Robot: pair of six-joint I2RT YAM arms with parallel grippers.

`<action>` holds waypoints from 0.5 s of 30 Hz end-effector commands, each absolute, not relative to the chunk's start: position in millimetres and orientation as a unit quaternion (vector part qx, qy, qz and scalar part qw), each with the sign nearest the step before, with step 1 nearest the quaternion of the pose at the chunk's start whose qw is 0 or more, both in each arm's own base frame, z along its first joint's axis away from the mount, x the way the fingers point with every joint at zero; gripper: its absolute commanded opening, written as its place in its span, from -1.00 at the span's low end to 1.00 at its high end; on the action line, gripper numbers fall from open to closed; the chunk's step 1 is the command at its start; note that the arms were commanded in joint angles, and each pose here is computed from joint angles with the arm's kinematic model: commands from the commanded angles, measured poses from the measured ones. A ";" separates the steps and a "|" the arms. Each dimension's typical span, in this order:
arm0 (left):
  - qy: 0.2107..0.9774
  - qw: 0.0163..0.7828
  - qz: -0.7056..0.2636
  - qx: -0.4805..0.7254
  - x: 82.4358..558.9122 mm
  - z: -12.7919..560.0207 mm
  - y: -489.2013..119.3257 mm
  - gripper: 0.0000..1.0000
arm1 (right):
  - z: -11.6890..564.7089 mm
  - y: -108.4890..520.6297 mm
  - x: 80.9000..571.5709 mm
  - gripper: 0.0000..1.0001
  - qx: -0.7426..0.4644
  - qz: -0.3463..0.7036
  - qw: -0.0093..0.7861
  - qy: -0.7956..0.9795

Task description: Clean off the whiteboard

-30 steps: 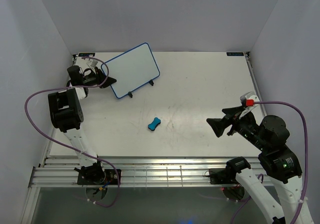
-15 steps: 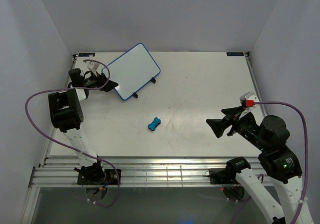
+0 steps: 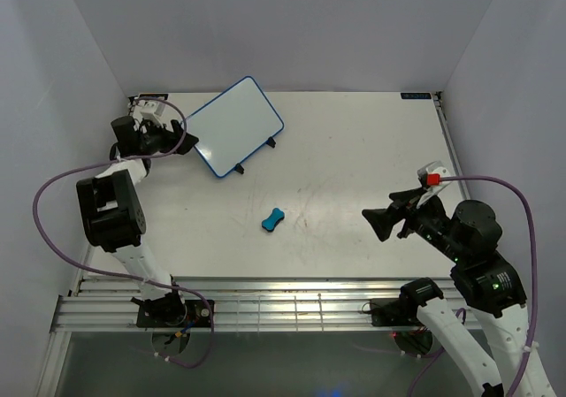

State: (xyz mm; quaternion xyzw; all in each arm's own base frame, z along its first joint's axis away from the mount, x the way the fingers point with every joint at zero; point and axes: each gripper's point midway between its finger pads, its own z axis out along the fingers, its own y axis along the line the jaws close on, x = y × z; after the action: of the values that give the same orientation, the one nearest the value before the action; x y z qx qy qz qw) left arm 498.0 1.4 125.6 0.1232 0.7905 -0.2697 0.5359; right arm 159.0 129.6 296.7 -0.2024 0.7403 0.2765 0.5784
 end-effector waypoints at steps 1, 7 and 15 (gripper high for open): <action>0.796 0.557 -0.227 0.067 488.1 158.5 18.2 0.96 | 295.0 127.6 178.4 0.80 -0.197 0.250 0.589 0.743; 0.778 0.607 -0.142 -0.079 475.0 229.3 55.4 0.96 | 280.8 127.0 197.8 0.80 -0.183 0.227 0.560 0.775; 0.796 0.559 -0.092 -0.213 410.6 268.7 56.6 0.96 | 269.0 97.5 226.5 0.80 -0.109 0.141 0.556 0.812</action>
State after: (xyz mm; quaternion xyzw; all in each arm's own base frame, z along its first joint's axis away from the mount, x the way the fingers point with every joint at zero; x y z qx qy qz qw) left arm 442.7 62.8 261.3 -0.1611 0.7874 -0.1100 0.5848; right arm 210.9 114.7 252.2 -0.1479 0.8175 0.1861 0.5247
